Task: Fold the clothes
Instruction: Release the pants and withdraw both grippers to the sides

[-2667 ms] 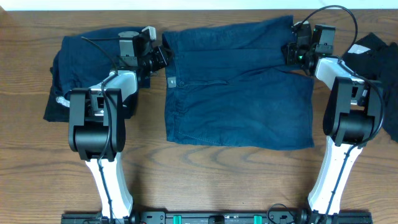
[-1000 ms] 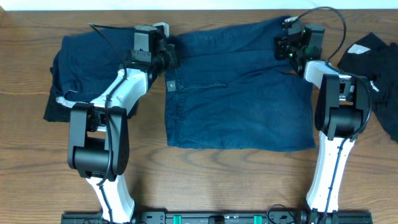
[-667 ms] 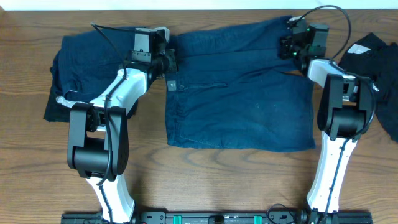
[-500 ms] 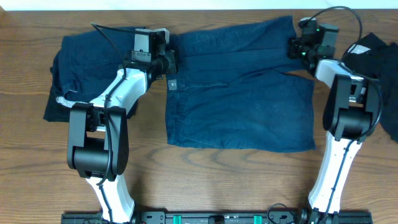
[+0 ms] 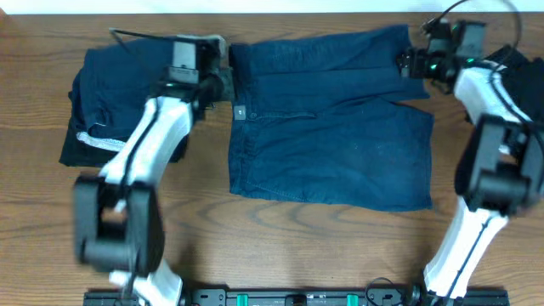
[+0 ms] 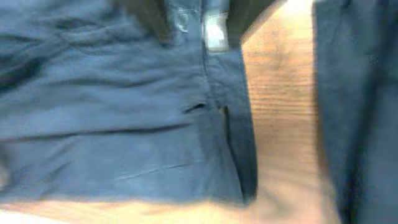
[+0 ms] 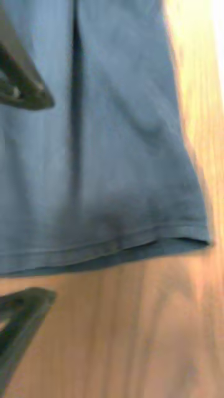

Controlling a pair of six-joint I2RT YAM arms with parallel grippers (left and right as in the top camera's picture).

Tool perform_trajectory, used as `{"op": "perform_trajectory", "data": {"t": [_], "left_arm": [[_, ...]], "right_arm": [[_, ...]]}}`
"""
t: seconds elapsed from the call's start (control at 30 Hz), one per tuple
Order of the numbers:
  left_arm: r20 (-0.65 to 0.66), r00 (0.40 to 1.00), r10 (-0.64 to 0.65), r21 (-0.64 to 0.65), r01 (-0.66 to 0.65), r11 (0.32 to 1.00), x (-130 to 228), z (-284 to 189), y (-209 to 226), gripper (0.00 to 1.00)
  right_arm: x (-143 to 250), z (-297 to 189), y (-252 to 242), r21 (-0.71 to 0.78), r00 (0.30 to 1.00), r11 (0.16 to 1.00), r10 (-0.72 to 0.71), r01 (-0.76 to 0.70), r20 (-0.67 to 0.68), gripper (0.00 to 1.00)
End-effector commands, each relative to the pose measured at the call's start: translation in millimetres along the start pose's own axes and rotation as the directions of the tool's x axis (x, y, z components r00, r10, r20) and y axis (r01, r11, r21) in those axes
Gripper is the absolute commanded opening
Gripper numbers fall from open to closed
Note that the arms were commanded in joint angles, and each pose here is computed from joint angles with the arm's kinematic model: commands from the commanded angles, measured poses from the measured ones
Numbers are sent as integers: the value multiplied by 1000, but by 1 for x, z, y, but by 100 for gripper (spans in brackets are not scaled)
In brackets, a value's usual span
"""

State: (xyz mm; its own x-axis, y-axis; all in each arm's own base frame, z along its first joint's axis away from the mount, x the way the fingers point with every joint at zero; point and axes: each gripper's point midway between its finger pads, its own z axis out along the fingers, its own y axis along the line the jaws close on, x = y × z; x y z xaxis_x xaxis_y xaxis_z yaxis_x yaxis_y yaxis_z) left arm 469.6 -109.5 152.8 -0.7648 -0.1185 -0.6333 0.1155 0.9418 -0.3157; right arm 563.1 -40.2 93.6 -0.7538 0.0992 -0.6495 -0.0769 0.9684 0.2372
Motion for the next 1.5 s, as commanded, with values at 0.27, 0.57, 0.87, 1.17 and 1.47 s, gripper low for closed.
{"op": "perform_trajectory", "data": {"t": [0.27,0.57,0.87,1.17,1.47], "left_arm": [[54,991,-123,-42,126,991,10,-157,-22,63],[-153,965,-211,-134,192,972,76,-140,-2,64],[-201,954,-223,-157,193,969,90,-119,7,72],[-244,941,-236,-176,196,965,96,-93,14,73],[-324,909,-262,-216,198,956,115,-69,24,73]], "right_arm": [[46,-192,51,237,883,893,430,-384,-188,99],[174,-201,76,452,667,839,526,-303,-528,89],[262,-190,50,628,516,725,667,-284,-537,72],[297,-185,32,651,490,666,731,-364,-475,74],[311,-166,27,617,485,652,751,-440,-447,75]]}}
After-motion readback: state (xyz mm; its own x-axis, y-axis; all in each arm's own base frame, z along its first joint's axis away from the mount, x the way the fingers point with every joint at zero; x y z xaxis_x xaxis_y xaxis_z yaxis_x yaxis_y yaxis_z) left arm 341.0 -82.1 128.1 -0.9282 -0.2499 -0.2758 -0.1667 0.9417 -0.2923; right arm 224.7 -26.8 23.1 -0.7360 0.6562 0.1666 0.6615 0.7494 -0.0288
